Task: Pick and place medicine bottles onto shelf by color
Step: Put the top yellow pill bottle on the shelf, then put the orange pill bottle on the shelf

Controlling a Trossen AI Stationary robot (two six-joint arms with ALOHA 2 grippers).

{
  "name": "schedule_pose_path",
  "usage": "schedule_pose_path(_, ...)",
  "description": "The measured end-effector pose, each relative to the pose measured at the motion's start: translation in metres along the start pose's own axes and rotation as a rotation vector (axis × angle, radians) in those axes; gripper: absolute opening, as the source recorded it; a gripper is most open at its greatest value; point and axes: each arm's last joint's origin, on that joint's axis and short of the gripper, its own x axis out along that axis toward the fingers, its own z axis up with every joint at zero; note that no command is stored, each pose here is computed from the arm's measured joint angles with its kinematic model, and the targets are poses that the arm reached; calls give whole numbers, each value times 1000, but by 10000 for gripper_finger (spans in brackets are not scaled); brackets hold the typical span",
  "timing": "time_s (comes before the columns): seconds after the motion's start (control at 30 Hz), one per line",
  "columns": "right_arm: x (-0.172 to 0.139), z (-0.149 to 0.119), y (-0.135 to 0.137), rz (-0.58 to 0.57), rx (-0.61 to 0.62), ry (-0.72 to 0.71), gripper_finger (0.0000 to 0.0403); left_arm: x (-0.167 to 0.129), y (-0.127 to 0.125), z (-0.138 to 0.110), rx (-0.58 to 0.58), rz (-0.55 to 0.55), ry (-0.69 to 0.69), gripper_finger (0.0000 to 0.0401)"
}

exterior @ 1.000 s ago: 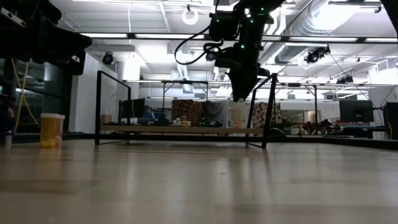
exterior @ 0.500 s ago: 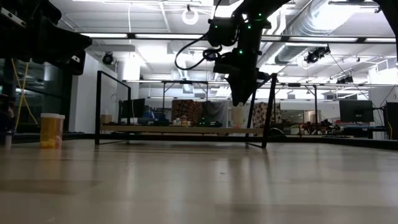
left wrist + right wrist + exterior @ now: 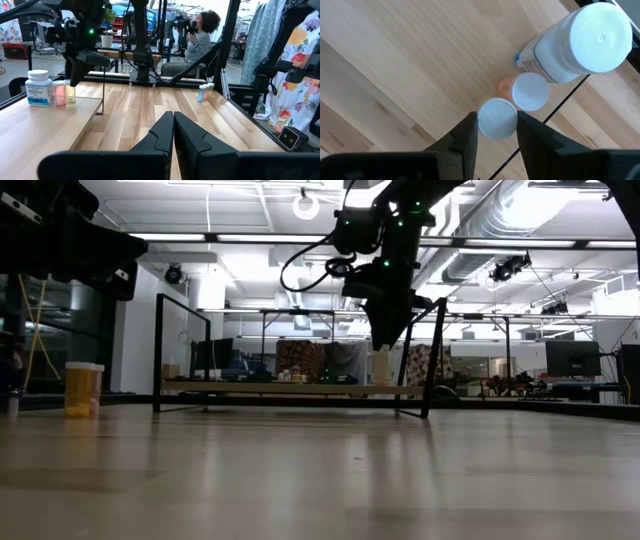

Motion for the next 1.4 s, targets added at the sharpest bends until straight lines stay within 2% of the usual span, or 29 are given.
schedule_pose_path(0.73, -1, -1, 0, 0, -27, 20, 156, 0, 0, 0, 0, 0, 0, 3)
schedule_pose_path(0.97, -24, 9, -1, 8, -78, 20, 156, 0, 0, 0, 0, 0, 0, 3)
schedule_pose_path(1.1, -41, 12, 12, 70, -176, -21, 156, 0, 0, 0, 0, 0, 0, 3)
schedule_pose_path(1.23, -51, -10, 41, 218, -365, 19, 156, 0, 0, 0, 0, 0, 0, 3)
schedule_pose_path(1.33, -53, -45, 61, 269, -498, 66, 156, 0, 0, 0, 0, 0, 0, 3)
schedule_pose_path(1.4, -53, -75, 69, 278, -542, 91, 156, 0, 0, 0, 0, 0, 0, 3)
